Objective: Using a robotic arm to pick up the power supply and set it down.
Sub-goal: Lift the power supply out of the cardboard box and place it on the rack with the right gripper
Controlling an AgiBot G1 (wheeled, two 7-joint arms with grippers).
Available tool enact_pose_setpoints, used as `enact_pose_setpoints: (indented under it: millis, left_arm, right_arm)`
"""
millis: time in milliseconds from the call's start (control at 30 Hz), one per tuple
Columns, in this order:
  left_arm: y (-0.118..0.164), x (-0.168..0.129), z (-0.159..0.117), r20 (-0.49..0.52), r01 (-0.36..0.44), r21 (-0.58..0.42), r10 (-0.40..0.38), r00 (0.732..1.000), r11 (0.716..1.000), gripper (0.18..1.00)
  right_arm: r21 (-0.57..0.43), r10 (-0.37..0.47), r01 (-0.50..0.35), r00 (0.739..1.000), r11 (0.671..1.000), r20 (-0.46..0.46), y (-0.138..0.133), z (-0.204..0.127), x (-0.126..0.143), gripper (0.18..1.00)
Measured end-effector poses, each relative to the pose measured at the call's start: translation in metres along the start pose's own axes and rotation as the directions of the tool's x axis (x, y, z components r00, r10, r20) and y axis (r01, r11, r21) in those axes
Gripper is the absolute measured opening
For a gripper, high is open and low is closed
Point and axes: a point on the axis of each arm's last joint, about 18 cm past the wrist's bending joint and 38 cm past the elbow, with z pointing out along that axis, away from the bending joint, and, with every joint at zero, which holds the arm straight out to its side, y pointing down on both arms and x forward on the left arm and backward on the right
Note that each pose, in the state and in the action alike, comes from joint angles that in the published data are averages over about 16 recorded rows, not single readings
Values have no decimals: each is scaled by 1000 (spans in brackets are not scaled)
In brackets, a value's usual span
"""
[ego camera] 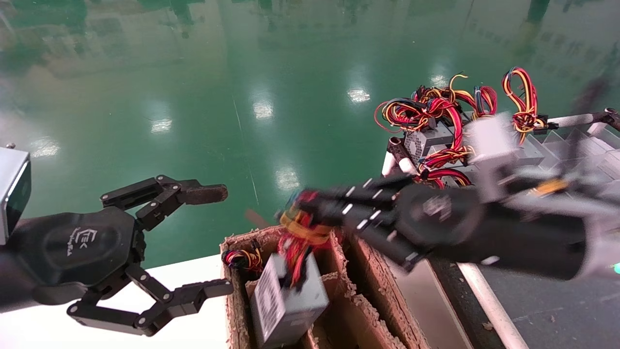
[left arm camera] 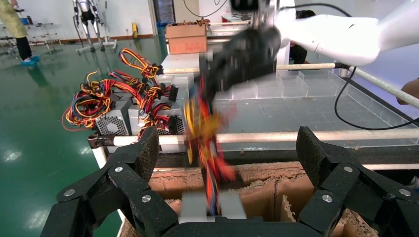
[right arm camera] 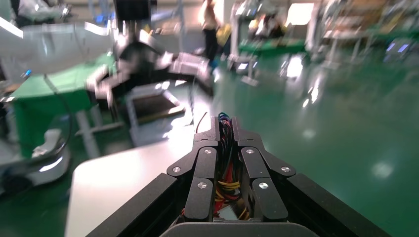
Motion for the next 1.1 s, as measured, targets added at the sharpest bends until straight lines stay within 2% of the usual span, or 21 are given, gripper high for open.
enact_pose_setpoints:
  millis: [233,500,733,1100]
  left_arm:
    - [0,0,0,0,0,0,0,1000,1000,1001]
    - [0,0,0,0,0,0,0,1000,1000,1001]
    - [0,0,0,0,0,0,0,1000,1000,1001]
    - [0,0,0,0,0,0,0,1000,1000,1001]
  right_arm:
    - [73,-71,79,992,994,-100,-43,-48,9,228]
    - [75,-131,154,961,985,-242,-75,-110,20,228]
    - [28,-154,176,917,984,-368,-86,-169,23,228]
    - [-38,-153,158,825,987,-544,-87,-253,12,228]
